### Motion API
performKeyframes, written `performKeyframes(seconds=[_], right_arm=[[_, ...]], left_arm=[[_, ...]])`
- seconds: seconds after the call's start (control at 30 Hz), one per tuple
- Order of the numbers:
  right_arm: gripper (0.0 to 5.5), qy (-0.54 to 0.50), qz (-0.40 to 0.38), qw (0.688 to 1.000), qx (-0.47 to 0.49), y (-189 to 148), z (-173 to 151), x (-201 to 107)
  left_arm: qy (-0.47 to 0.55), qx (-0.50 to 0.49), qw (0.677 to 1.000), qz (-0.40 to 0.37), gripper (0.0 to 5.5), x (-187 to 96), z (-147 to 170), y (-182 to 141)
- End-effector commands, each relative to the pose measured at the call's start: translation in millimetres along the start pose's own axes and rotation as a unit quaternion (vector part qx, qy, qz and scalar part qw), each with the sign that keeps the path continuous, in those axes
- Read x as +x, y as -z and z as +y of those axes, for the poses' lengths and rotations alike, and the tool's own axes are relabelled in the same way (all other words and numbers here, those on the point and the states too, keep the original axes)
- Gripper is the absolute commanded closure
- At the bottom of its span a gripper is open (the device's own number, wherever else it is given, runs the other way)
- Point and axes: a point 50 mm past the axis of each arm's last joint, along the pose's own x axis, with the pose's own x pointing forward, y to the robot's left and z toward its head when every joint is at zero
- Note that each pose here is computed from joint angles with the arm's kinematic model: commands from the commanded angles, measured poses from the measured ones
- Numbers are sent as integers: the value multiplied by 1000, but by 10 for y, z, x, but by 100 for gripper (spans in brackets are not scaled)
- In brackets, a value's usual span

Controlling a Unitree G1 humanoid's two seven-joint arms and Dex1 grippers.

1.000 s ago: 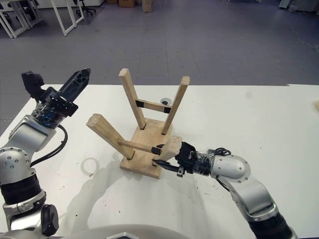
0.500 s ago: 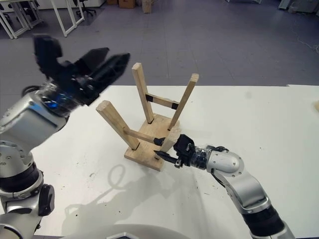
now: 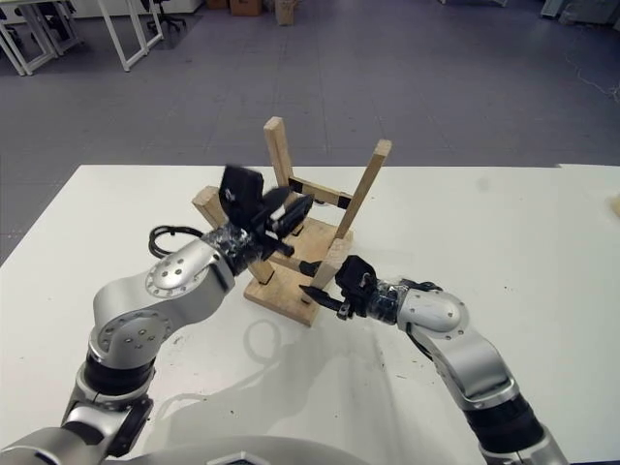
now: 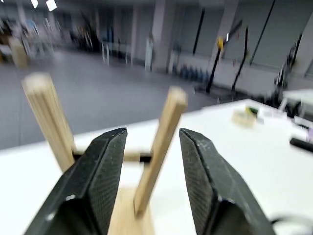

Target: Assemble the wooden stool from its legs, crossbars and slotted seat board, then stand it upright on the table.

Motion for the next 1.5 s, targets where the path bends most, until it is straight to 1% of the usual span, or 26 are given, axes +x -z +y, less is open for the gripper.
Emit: performKeyframes(seconds=[0.03,0.13,0.17,0.27,0.33,0.37,0.43,0.5,0.57,0.67,0.73,0.83,0.9,1.0,1.07,1.1,1.17,1.27,1.33,1.37,1.4,1.43,1.47,1.5], right_arm=[[346,10,87,995,39,318,44,-42],[346,5,88,995,39,314,44,-41],[346,4,88,995,39,311,40,-44],[346,16,90,994,56,289,-14,-28],[346,12,76,995,61,225,-18,1],[346,7,72,995,63,201,-1,10],[346,-4,94,993,65,221,45,30],[346,-20,150,987,61,335,100,58],[346,-47,216,973,68,549,177,58],[346,-40,263,958,103,857,247,-4],[346,-14,265,957,119,963,249,-48],[346,10,257,957,133,1014,243,-75],[346,15,248,959,138,1008,264,-54],[346,20,233,962,140,979,277,6],[346,23,228,964,139,960,264,31],[346,24,226,964,139,953,260,37],[346,20,224,964,138,936,262,34],[346,17,225,964,137,929,257,13],[346,17,226,964,137,931,253,9],[346,17,226,964,138,929,250,11],[346,17,226,964,139,924,246,15],[346,17,225,964,140,916,240,10],[346,18,224,964,142,912,240,-1],[346,20,224,964,143,913,243,-12]], left_arm=[[-19,60,998,22,349,10,66,67],[-7,131,983,131,349,-73,53,490],[13,151,972,178,349,-97,6,694],[41,189,939,283,349,-201,-45,1220],[23,201,932,301,349,-242,36,1373],[15,203,933,298,349,-242,75,1387],[8,201,937,286,349,-224,105,1367],[3,189,949,254,349,-177,82,1249],[-24,162,966,198,349,-102,106,956],[-63,134,982,119,349,-62,266,450],[-65,98,991,66,349,-45,321,109],[-69,21,997,-25,349,-29,389,-398],[-112,29,991,-66,349,-9,555,-718],[-178,75,976,-103,349,31,898,-1091],[-195,89,971,-102,349,57,1055,-1164],[-199,88,972,-92,349,76,1113,-1133],[-177,65,981,-33,349,148,1168,-831],[-108,2,992,60,349,218,1067,-228],[-54,-25,989,132,349,182,932,257],[-29,-28,981,187,349,84,865,596],[-18,-32,973,229,349,-26,829,844],[-27,-29,964,263,349,-165,876,1055],[-43,-21,958,282,349,-279,963,1166],[-56,-15,956,286,349,-339,1047,1191]])
